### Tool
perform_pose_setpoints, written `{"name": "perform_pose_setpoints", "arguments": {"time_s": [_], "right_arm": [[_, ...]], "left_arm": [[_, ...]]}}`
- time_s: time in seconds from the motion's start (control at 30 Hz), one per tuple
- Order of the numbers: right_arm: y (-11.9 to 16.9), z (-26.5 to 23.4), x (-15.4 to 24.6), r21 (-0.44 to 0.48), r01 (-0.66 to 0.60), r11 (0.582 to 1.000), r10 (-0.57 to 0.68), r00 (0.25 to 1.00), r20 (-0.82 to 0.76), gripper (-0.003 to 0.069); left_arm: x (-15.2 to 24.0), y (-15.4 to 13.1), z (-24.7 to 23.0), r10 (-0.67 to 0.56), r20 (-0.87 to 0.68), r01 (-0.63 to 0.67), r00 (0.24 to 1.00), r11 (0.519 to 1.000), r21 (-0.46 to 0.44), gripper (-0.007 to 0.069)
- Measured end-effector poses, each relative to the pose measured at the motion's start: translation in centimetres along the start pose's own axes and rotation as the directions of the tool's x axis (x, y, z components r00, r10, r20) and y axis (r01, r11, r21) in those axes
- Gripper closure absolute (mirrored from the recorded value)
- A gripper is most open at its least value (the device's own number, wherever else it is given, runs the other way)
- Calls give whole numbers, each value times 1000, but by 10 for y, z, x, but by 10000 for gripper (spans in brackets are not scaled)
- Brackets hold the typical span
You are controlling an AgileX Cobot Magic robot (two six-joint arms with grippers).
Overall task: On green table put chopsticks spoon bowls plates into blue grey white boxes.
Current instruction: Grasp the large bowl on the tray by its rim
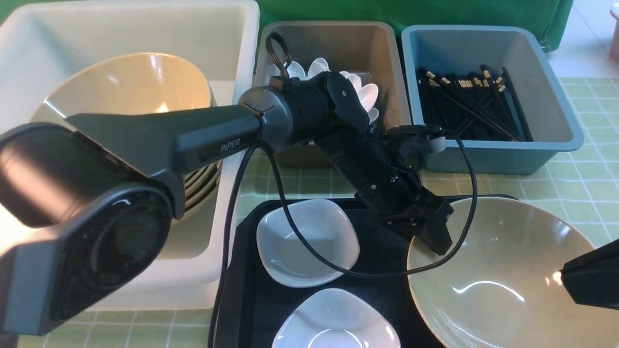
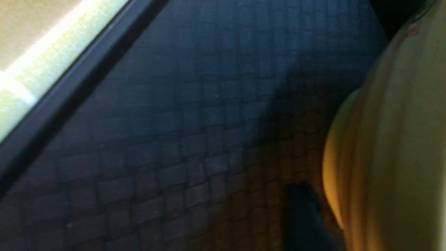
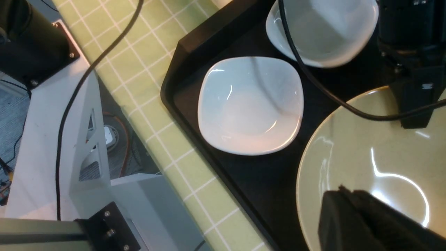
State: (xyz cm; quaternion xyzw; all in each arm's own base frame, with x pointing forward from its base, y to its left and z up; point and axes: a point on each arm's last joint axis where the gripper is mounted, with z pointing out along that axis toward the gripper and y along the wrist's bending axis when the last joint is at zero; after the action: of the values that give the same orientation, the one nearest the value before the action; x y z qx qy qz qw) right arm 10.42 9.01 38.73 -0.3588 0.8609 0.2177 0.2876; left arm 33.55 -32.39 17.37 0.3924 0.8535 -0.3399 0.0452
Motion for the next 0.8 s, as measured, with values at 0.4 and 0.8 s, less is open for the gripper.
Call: {"name": "perform_pose_setpoints", "arguments": {"time_s": [0.4,0.8], "right_arm": [[0,0,0,-1,3,1000,-3,1000,-3,614],[13,-9,-10,-69,175,982,-158,967,198,612]], "left_arm": [[-2,-17,-29,78,1,-78,997,997,-13,608],[16,-53,-203,134,241,-105,961,986,-131,608]]}}
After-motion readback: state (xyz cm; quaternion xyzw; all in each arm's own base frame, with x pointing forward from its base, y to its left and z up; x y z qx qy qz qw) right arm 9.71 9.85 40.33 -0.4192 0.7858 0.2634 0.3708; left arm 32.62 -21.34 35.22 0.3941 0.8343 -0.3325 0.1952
